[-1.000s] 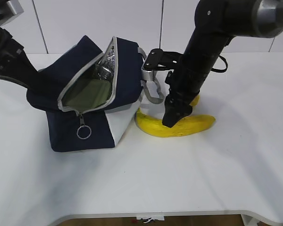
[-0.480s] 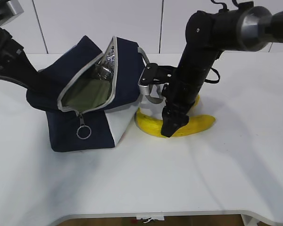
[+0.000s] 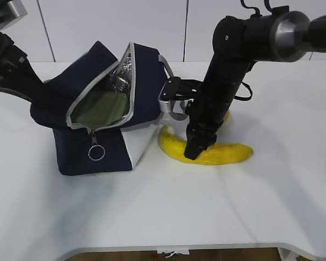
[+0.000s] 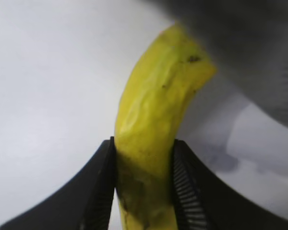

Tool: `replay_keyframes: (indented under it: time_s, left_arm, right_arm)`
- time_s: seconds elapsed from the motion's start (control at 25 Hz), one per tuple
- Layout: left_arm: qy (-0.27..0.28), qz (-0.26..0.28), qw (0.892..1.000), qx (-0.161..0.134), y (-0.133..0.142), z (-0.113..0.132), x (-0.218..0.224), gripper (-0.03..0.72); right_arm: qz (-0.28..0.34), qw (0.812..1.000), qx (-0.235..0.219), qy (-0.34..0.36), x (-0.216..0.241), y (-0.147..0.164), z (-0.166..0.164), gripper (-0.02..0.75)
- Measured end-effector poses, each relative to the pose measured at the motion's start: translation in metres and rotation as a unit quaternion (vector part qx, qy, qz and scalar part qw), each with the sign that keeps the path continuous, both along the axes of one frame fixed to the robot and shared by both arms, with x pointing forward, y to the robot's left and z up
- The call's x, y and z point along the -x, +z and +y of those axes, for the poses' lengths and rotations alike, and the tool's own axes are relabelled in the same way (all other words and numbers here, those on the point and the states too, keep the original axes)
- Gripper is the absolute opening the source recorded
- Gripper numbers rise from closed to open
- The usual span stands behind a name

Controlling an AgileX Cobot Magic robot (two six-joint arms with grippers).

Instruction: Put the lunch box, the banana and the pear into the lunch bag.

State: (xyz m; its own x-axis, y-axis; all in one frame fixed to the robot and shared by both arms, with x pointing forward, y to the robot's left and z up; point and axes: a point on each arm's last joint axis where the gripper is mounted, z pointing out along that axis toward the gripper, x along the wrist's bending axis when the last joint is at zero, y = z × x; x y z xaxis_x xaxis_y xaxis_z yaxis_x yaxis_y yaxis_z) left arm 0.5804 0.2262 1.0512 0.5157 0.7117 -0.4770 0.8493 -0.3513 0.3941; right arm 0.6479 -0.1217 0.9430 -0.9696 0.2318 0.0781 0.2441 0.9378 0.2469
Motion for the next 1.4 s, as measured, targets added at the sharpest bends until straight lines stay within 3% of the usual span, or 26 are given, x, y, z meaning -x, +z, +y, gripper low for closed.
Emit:
replay_keyframes:
  time_s: [0.24,0.44,0.76,1.08,1.4]
  left_arm:
    - [0.000,0.000,1.000,0.000,0.000,0.000,0.000,-0.006]
    - [0.000,0.000,1.000,0.000,0.000,0.000,0.000,-0.006]
    - [0.000,0.000,1.000,0.000,0.000,0.000,0.000,-0.006]
    - [0.000,0.000,1.000,0.000,0.000,0.000,0.000,-0.006]
    - [0.000,0.000,1.000,0.000,0.000,0.000,0.000,-0.006]
  right_arm:
    - [0.028,0.999,-0.029,-0.023,0.000,0.016,0.007,0.253]
    - [0.040,0.990,-0.046,-0.123,-0.005,0.033,0.010,0.251]
    - [0.066,0.960,-0.044,-0.270,-0.003,0.051,0.007,0.251]
    - [0.074,0.946,-0.045,-0.313,0.012,0.067,0.003,0.251]
    - [0.085,0.951,-0.033,-0.295,0.059,0.085,0.007,0.251]
